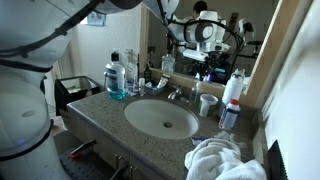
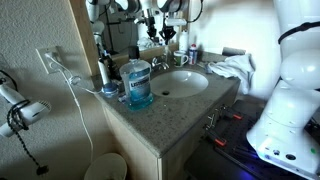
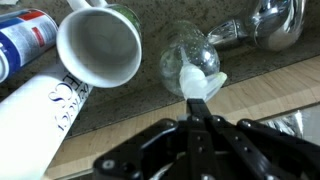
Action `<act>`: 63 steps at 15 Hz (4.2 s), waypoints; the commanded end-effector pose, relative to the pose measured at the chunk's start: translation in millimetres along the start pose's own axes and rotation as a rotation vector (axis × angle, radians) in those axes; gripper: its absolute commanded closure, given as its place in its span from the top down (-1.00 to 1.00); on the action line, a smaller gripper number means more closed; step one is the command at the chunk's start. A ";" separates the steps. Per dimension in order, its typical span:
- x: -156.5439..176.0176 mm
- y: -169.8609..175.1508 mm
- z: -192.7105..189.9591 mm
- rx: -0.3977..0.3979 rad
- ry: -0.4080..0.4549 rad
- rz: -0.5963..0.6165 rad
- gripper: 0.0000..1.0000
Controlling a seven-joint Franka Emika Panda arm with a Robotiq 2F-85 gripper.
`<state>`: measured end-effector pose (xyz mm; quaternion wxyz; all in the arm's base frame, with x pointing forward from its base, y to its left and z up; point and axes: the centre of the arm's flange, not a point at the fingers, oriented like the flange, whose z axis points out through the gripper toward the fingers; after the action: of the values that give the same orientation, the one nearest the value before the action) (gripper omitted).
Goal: Press the pump of the pump bottle
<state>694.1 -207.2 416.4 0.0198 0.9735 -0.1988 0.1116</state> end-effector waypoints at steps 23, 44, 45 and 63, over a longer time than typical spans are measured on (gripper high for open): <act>-36.7 1.4 66.8 0.015 -0.149 -0.002 -1.00; -40.6 10.2 45.9 0.029 -0.035 0.026 -1.00; -39.2 9.5 43.9 0.029 -0.027 0.026 -1.00; -15.2 7.2 -2.2 0.013 0.008 0.023 -1.00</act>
<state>682.9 -209.2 419.3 0.0095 0.9678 -0.2088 0.1405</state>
